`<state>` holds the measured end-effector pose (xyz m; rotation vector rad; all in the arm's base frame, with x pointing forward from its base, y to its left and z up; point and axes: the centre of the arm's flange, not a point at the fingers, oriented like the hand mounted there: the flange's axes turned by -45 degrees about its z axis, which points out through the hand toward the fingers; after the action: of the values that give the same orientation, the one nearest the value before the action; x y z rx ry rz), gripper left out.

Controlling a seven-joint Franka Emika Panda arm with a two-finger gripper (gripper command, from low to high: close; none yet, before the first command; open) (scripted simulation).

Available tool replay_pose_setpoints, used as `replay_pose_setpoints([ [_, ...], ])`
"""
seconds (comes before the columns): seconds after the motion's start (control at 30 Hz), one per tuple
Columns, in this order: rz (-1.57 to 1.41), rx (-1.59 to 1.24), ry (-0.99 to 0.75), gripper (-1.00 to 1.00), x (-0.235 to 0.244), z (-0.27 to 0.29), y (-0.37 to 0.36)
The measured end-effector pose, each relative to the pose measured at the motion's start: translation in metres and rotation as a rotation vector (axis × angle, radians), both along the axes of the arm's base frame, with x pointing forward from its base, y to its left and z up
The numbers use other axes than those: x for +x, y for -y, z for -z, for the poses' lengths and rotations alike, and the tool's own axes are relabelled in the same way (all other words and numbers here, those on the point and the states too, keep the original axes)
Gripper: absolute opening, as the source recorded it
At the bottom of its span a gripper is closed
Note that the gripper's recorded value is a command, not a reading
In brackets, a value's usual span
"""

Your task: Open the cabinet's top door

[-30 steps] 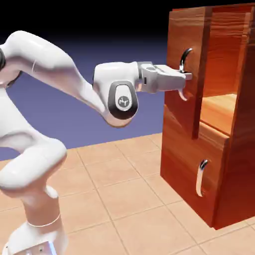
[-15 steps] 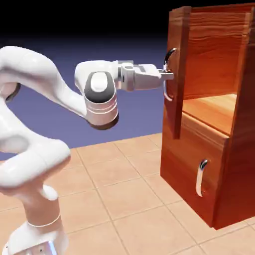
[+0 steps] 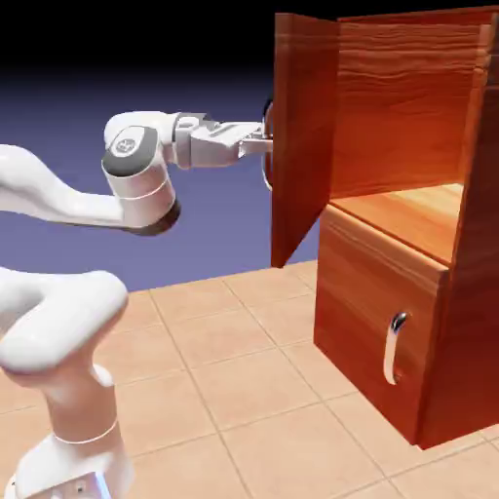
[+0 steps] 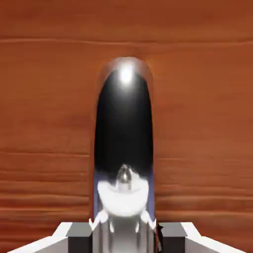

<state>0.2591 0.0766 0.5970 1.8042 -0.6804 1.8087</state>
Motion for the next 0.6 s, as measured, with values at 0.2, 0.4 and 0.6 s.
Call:
replay_pose_setpoints([
  [0.2, 0.111, 0.001, -0.002, -1.0, -0.015, 0.001, -0.038],
  [0.4, 0.236, -0.003, -0.004, -1.0, -0.027, 0.001, -0.081],
  [0.6, 0.375, -0.002, -0.005, -1.0, -0.034, 0.001, -0.132],
])
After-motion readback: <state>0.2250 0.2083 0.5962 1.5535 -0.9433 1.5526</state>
